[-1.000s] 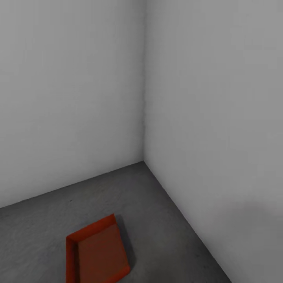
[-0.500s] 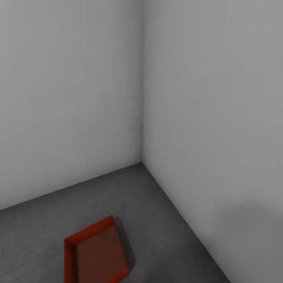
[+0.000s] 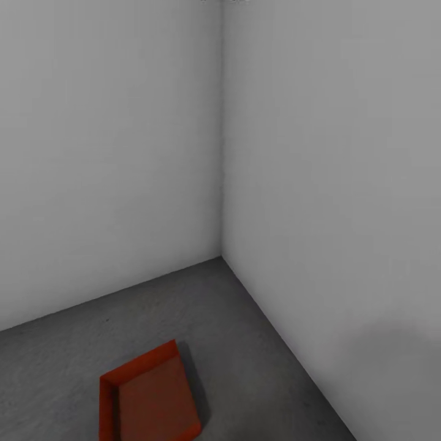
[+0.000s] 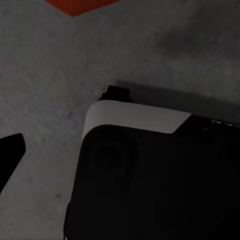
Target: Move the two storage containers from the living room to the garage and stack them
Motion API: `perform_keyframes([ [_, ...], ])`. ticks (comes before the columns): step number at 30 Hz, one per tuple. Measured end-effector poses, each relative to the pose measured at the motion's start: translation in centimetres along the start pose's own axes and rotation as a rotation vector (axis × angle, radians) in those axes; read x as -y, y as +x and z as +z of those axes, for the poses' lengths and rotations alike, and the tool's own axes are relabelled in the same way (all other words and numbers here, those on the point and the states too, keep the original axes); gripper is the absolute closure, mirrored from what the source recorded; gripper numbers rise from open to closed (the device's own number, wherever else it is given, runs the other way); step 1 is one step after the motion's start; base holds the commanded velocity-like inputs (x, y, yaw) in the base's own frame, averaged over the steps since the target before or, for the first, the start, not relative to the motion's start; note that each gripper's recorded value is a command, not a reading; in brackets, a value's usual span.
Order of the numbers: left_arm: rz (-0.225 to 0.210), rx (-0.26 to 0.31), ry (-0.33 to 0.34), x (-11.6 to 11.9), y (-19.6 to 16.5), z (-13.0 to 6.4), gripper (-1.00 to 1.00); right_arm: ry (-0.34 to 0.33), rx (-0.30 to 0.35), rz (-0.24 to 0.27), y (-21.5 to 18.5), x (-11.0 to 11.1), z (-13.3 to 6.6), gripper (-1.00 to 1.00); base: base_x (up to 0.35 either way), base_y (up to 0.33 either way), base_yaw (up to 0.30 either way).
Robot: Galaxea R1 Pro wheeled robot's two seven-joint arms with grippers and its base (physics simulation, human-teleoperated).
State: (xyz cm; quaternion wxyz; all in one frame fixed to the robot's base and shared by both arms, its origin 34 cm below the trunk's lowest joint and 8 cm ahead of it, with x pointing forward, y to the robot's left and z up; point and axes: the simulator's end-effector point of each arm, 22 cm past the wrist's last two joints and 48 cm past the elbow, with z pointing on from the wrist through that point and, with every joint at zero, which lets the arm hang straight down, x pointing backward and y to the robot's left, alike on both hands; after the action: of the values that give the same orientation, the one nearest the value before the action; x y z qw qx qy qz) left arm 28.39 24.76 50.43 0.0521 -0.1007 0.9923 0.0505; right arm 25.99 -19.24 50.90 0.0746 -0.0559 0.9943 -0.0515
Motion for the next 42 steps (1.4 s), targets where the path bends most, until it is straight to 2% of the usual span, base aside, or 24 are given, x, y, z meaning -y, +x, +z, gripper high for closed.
perform_keyframes([
  [10, -0.001, 0.001, 0.000, 0.0, 0.0, 0.0, -1.00, -0.003, 0.003, 0.001, -0.1, -0.2, 0.0, -1.00, 0.000, 0.000, -0.056],
  [35, 0.009, 0.005, -0.009, -0.7, -0.3, 0.1, -1.00, 0.004, -0.007, 0.008, 0.2, 0.2, 0.0, -1.00, 0.000, 0.000, -0.244],
  [42, 0.010, 0.005, -0.009, -0.8, -0.3, 0.1, -1.00, 0.035, -0.005, 0.012, 0.3, 2.1, 0.3, -1.00, 0.000, 0.000, -0.164],
])
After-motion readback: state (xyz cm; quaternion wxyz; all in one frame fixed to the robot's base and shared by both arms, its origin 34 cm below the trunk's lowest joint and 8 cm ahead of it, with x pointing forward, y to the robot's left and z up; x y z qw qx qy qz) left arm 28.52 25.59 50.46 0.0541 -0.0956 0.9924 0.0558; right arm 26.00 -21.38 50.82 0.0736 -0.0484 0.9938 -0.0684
